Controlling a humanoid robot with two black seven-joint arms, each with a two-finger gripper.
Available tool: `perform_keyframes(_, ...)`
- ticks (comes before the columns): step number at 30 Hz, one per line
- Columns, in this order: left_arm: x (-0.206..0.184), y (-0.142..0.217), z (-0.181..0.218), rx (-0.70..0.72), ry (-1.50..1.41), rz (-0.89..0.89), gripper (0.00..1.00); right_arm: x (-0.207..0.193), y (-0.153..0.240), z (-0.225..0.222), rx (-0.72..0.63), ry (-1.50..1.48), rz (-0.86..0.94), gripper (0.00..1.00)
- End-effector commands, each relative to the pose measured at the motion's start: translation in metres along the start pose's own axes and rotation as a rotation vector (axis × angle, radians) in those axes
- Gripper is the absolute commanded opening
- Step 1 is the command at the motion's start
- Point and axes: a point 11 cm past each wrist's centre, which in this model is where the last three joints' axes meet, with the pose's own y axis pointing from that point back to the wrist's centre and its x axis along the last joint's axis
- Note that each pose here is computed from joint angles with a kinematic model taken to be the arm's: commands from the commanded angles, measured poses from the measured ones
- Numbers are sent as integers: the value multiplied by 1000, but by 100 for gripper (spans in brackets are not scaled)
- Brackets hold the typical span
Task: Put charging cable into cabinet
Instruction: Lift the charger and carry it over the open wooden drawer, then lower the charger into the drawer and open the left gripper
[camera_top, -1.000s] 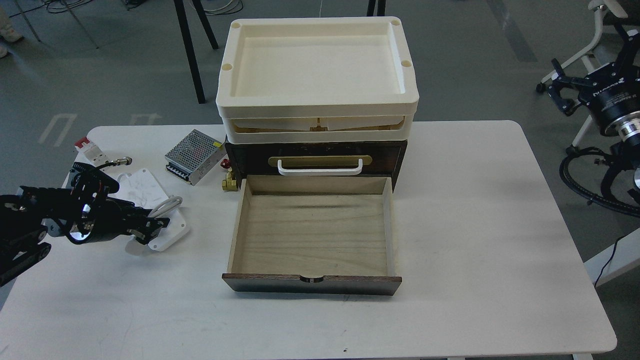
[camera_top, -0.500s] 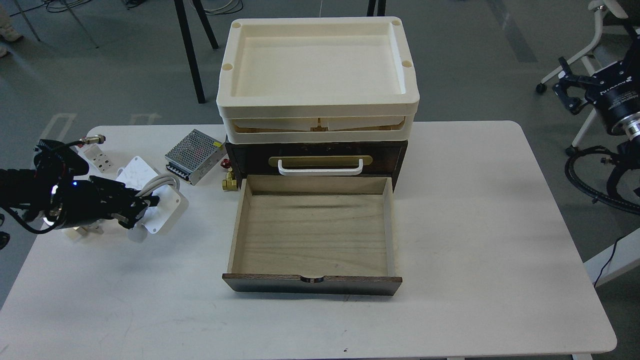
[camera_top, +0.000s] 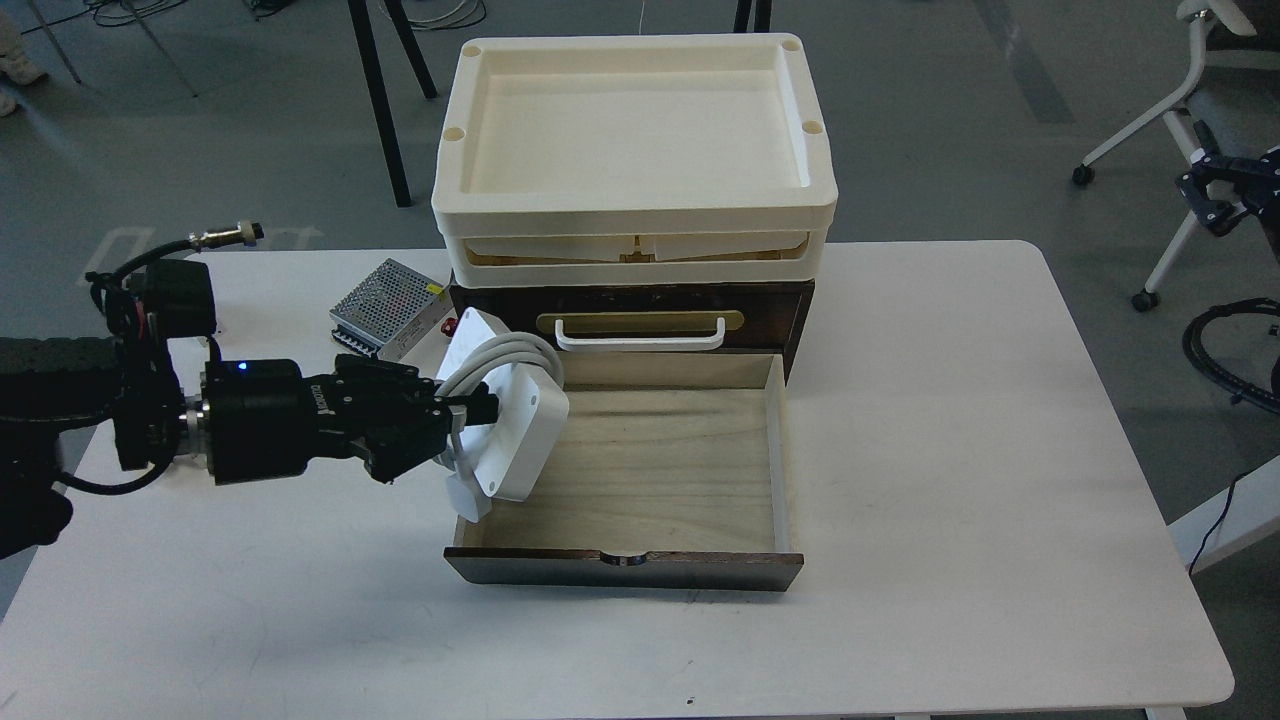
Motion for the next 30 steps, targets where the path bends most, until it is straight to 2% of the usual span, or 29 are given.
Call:
perform_keyframes(1,-7,-29,3,-64,74,20,0,1,0,-2,4,3,2,100)
perform_keyframes(8,-26,-44,-30,0,126,15,0,4,3,-2,0,8,10,100)
perform_keyframes(13,-54,-56,-47,37,170,-2,0,6,4,-2,0,9,13,100)
perform_keyframes(20,-61,-60,-48,38,161,-17,0,7,5,0,-4,8,16,100)
perform_keyframes(25,-62,-70,-47,25,171,-12,11,8,5,0,-5,8,17,100)
perform_keyframes(30,-63,-74,-53,37,178,-6,31,7,5,0,-5,6,16,100)
